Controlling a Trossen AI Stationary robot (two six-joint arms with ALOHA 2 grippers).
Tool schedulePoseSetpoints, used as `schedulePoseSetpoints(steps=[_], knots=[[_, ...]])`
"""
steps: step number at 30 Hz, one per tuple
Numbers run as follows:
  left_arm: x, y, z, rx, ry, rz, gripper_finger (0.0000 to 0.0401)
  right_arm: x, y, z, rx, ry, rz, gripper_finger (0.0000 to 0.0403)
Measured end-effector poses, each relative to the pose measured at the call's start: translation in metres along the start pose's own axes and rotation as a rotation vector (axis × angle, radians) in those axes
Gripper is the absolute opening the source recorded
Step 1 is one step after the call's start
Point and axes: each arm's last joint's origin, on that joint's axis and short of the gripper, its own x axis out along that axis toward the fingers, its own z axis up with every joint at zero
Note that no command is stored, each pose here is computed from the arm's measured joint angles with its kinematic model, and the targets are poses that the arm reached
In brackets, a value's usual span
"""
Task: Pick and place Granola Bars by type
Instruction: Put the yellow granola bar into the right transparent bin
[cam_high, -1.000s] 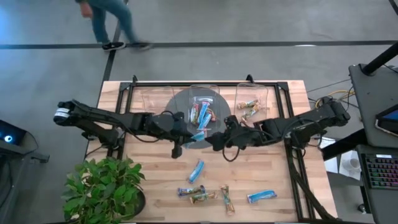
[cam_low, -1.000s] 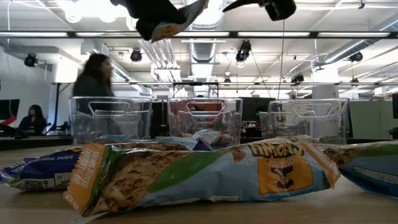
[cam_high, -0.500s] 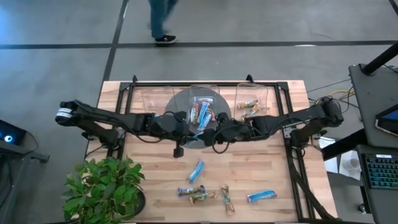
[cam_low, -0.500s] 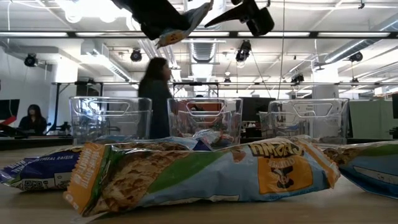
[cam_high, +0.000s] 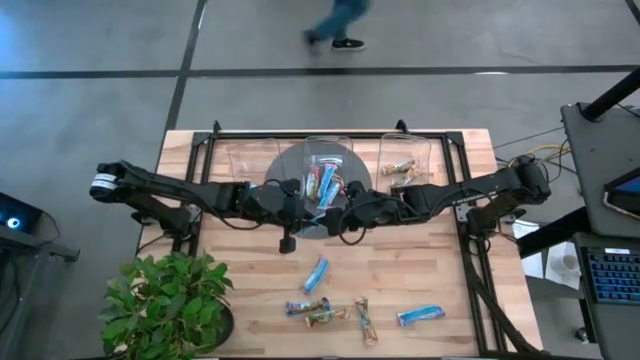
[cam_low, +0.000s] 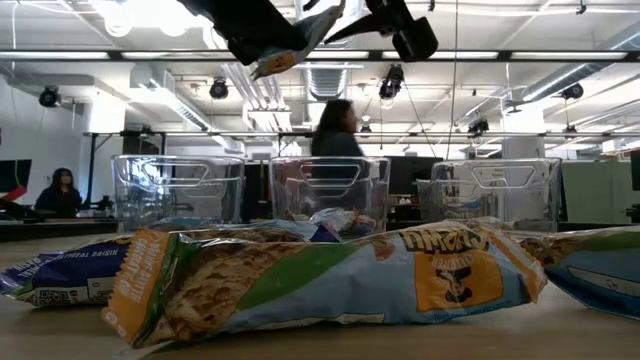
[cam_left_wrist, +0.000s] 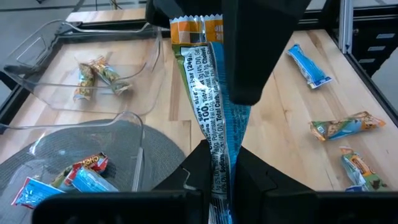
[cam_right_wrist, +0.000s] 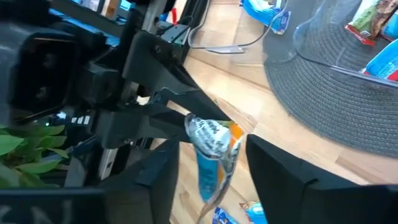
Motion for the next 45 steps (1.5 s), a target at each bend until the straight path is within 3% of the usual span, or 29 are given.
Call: schedulePoseSetpoints(steps=[5,10,16,21,25,29,34,40,45], knots=[[0.000,0.001,0.001,-0.020,-0.014,0.027,0.0034,0.000,0.000,0.000,-0.012,0.007,0.000,0.0113],[0.000,0.001,0.003,-0.026,-0.036,0.028,0.0078,0.000,0.000,0.000,-0.020,0.006,-0.001,0.0070],[0.000,0.000,0.003,-0.035,-0.035,0.027,0.0137,0.000,0.000,0.000,-0.045,0.001,-0.003,0.0055],[-0.006,-0.001,-0.002,-0.050,0.027,0.026,0.0151,-0.004,-0.006,0.000,-0.076,-0.031,-0.083,0.0053],[-0.013,0.001,-0.017,-0.055,0.192,0.111,0.0152,-0.022,-0.016,0.002,-0.111,-0.087,-0.219,0.0053],[-0.020,0.003,-0.034,-0.086,0.359,0.204,0.0152,-0.053,-0.027,0.003,-0.168,-0.229,-0.432,0.0053],[-0.022,-0.003,-0.039,-0.148,0.398,0.208,0.0152,-0.095,-0.047,0.010,-0.194,-0.376,-0.704,0.0052],[-0.022,-0.009,-0.037,-0.197,0.367,0.195,0.0152,-0.101,-0.074,0.024,-0.151,-0.340,-0.944,0.0052],[-0.022,-0.009,-0.037,-0.264,0.359,0.207,0.0152,-0.096,-0.100,0.057,-0.072,-0.187,-1.075,0.0052]])
